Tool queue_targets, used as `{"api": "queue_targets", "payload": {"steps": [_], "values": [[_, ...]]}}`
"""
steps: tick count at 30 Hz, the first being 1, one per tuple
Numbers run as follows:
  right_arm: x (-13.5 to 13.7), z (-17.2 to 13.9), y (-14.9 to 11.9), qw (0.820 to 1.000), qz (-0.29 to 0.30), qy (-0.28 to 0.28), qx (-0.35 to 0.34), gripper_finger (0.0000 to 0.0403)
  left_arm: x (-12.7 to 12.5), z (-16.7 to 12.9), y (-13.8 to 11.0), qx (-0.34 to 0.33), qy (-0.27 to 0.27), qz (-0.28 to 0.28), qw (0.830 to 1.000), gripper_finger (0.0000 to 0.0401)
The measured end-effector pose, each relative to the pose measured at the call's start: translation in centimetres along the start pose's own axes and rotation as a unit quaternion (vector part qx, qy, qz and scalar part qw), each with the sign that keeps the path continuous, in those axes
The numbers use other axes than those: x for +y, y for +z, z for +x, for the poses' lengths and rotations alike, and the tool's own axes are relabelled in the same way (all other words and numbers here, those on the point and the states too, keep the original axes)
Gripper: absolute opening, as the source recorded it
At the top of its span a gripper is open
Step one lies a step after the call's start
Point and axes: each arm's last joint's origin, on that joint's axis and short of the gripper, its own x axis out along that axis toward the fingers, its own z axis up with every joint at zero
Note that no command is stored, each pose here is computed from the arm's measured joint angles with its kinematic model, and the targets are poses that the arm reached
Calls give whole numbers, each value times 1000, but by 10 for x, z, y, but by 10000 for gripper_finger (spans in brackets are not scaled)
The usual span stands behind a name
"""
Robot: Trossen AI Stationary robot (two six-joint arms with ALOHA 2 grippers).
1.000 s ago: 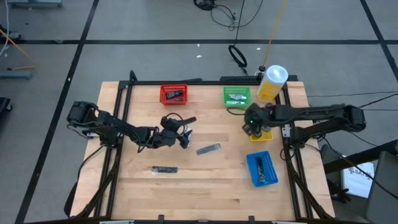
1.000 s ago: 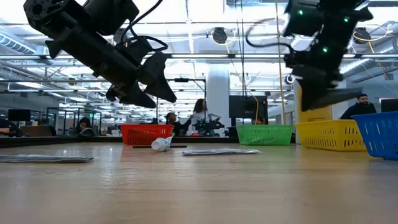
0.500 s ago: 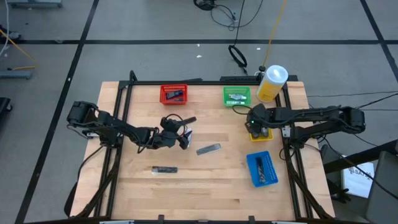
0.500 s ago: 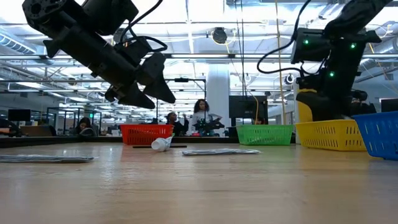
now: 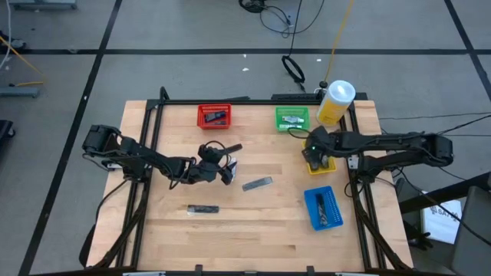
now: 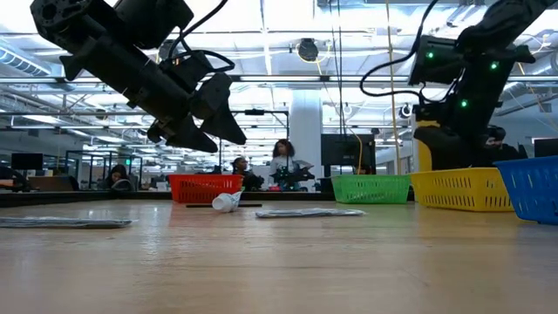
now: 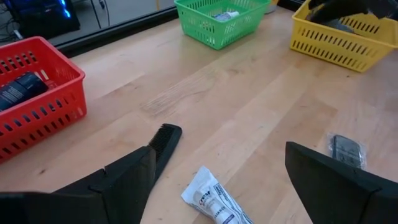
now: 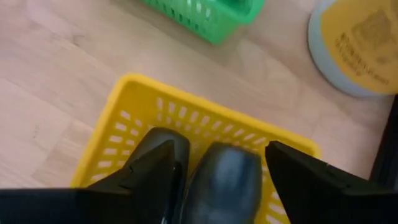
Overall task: Pick & Place Travel size toiletries
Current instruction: Put the gray deodorant into the yellow bin, then put the white toothpaste into the green bin
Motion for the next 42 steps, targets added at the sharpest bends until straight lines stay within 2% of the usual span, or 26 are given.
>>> {"api": "queue_targets", "payload": {"steps": [4,7,9,11,12,14,17,19,21,24,28,32,36,42], "values": [[-5,-10,4,999,-1,22,-31,274,0,0,0,1,-2,0,1000,351],[-3,-22,10,995,-10,61,-82,287,0,0,0,3,-5,0,1000,351],[3,-32,15,985,-25,103,-134,289,0,0,0,4,-7,0,1000,351],[14,-44,21,967,-50,153,-197,289,-1,0,0,5,-8,0,1000,351],[21,-50,23,953,-61,187,-231,288,-1,0,0,5,-8,0,1000,351],[34,-58,22,913,-92,269,-291,285,-1,0,0,4,-8,-1,1000,351],[54,-61,10,829,-144,389,-374,281,-1,0,0,3,-9,-1,1000,351],[62,-57,-3,779,-169,435,-420,279,-1,0,1,1,-11,-4,1000,351],[69,-51,-16,754,-187,446,-444,279,-3,-1,1,-1,-15,0,1000,351],[84,-40,-29,746,-212,454,-438,279,-7,-5,-1,-3,-26,22,999,351],[110,-29,-35,764,-219,449,-409,279,-19,-15,4,-15,-51,53,997,351],[132,-19,-39,773,-232,451,-381,279,-32,-26,0,-10,-75,90,993,351],[152,-11,-44,776,-246,466,-347,279,-40,-40,-13,19,-92,89,992,351],[174,5,-51,784,-264,468,-310,279,-38,-58,-40,92,-70,55,992,351]]}}
